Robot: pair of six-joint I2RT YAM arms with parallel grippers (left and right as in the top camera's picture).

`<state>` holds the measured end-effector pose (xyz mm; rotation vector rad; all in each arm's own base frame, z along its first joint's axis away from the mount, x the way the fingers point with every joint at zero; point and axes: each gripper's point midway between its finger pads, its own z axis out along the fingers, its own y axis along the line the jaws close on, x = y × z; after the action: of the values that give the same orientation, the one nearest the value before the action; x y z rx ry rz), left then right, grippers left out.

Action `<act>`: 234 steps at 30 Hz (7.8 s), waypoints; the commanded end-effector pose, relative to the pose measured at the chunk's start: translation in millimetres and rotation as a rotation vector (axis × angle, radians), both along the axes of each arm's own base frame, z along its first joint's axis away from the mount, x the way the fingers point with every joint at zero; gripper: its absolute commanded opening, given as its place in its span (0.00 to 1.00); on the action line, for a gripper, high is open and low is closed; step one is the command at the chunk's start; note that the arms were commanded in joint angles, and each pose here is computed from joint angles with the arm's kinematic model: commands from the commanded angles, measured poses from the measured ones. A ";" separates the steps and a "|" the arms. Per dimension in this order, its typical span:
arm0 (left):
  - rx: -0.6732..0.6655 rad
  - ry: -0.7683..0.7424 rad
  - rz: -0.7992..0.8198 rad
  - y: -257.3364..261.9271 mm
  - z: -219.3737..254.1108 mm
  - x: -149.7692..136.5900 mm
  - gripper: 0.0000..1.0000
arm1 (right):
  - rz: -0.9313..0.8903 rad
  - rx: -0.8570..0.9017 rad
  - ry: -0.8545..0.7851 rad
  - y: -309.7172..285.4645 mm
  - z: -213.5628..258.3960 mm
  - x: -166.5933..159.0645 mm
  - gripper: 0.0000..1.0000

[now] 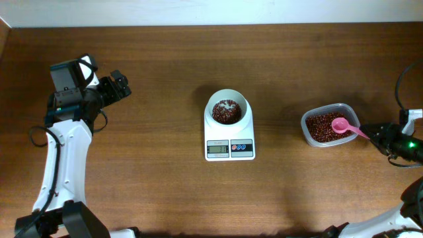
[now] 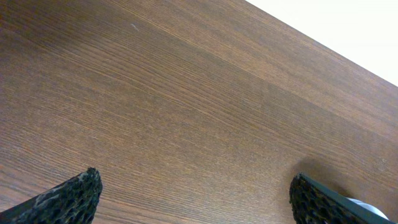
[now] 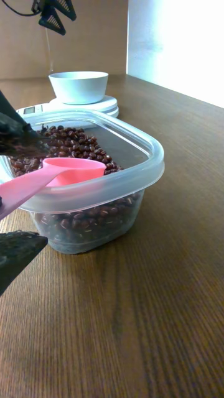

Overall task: Scoop item into bowl and weigh 50g on scale
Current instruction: 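Lower the right gripper and grasp the pink scoop handle, then drag the pink scoop through the beans to fill it, then lift the filled scoop and carry it left over the white bowl, then tip the scoop to pour beans into the white bowl, then return the empty scoop right into the bean tub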

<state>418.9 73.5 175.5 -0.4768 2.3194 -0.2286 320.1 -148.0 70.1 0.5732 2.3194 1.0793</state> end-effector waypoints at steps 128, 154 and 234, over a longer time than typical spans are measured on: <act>0.002 -0.012 0.015 3.5 5.2 2.6 0.99 | 0.130 0.172 -0.060 57.3 107.6 25.0 0.04; 0.002 -0.012 0.015 3.5 5.2 2.6 0.99 | 0.667 0.165 -0.122 319.9 119.4 79.8 0.04; 0.002 -0.012 0.015 3.5 5.2 2.6 0.99 | 0.124 -0.550 0.590 59.8 111.0 -4.9 0.04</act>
<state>418.9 73.5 175.5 -0.4763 2.3195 -0.2284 311.8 -97.8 173.1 0.6126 3.0554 0.2675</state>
